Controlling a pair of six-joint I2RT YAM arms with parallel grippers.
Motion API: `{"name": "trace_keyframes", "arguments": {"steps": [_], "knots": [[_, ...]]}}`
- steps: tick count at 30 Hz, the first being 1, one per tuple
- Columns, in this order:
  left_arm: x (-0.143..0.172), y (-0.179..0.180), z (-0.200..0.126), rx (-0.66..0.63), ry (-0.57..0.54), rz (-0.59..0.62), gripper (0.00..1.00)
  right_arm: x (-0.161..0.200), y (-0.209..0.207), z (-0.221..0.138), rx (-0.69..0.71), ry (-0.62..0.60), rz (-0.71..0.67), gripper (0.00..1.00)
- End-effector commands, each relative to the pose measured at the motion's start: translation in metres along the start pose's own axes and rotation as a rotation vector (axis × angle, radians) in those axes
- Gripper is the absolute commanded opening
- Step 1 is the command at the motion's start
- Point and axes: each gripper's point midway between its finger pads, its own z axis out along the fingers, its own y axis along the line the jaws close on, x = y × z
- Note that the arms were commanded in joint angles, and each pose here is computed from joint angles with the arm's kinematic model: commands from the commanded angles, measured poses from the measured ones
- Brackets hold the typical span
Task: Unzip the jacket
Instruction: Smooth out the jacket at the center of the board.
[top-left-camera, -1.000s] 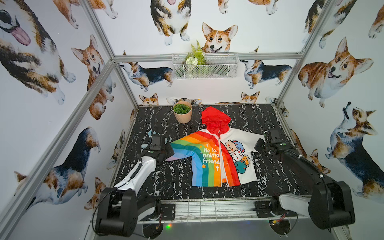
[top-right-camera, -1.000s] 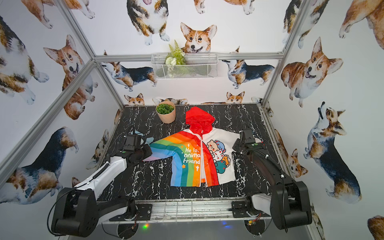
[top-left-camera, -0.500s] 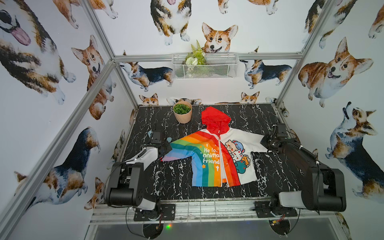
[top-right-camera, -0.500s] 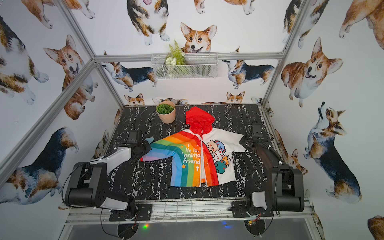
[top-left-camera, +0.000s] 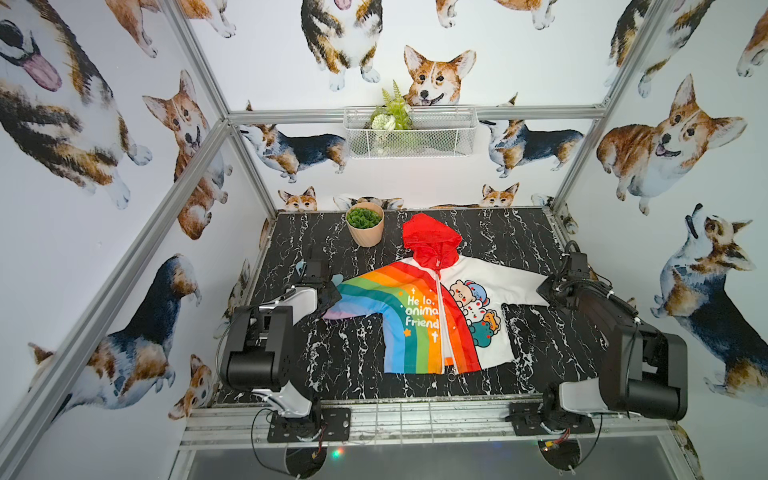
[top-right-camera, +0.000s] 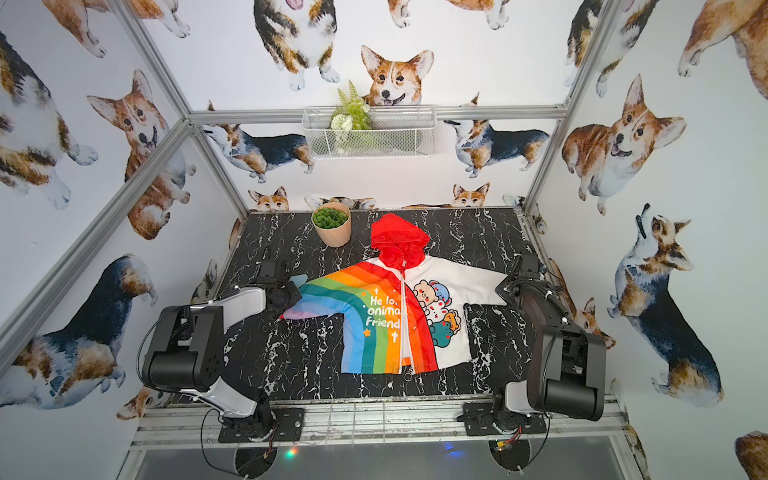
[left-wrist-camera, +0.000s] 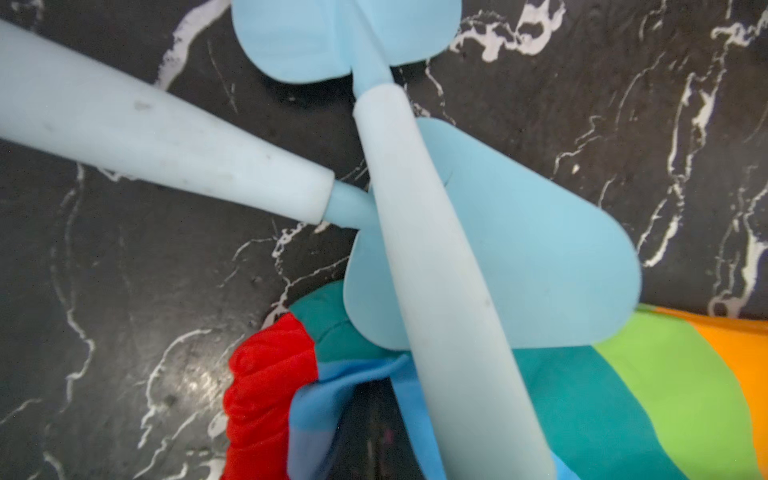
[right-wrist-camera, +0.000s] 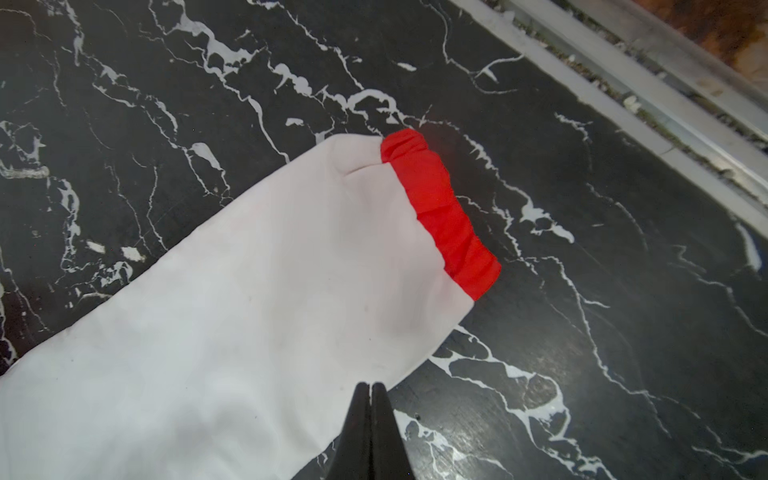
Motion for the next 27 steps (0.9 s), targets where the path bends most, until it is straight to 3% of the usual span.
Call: {"name": "trace_keyframes", "arguments": {"steps": [1,15,27], "knots": [[0.013,0.014,0.004,-0.058,0.057,0.0,0.0,-0.014,-0.004,0.011,0.014,-0.009,0.025,0.02],[0.012,0.017,0.005,-0.083,0.072,-0.006,0.0,-0.015,-0.005,0.057,0.056,0.141,0.031,0.0],[0.011,0.032,0.004,-0.121,0.086,-0.059,0.0,-0.005,-0.041,0.064,0.082,0.19,0.184,0.0]]}}
